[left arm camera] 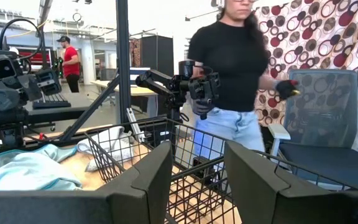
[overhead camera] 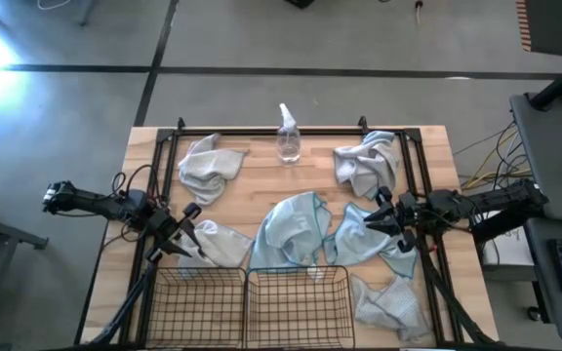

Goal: Sort microfiber towel by color & place in baskets
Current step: Put the top left gray microfiber towel into the left black wire basket

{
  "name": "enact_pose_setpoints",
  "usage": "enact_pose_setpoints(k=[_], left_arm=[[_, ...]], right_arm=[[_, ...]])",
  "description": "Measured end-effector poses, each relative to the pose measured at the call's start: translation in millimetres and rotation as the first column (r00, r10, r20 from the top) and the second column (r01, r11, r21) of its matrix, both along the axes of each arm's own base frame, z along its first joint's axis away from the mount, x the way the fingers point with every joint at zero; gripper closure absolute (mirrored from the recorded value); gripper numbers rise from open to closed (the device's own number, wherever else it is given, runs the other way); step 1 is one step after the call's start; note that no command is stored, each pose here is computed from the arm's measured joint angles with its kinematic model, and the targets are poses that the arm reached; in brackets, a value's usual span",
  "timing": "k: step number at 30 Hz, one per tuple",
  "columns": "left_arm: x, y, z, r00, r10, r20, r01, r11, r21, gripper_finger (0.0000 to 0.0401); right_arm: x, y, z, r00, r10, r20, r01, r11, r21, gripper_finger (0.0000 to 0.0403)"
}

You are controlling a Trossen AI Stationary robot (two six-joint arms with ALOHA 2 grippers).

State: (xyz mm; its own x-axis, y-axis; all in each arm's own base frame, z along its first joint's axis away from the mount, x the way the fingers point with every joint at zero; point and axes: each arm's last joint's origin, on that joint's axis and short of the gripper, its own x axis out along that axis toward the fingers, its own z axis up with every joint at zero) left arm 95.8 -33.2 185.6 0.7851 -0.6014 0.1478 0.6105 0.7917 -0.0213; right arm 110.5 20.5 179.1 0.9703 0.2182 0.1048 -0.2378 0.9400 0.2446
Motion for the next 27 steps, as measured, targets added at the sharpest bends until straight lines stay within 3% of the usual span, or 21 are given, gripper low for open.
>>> enact_pose_setpoints(k=[3,8,27], left_arm=[[0.0,0.0,-0.1,1.000,0.000,0.000,0.000,1.000,0.000,0.0269],[0.0,0.0,0.0,1.000,0.000,0.000,0.000,1.000,0.000,0.0269],[0.0,0.0,0.0,1.000,0.000,0.001,0.000,1.000,0.000,0.0269]], right_arm=[[0.0,-0.1,0.0,1.000,-0.002,-0.003,0.002,1.000,0.012,0.0319],[0.4,-1.6,-0.2,0.999,-0.037,-0.033,0.041,0.989,0.144,0.0322],[0.4,-1.6,-0.1,0.998,-0.008,-0.068,0.030,0.945,0.327,0.0329]])
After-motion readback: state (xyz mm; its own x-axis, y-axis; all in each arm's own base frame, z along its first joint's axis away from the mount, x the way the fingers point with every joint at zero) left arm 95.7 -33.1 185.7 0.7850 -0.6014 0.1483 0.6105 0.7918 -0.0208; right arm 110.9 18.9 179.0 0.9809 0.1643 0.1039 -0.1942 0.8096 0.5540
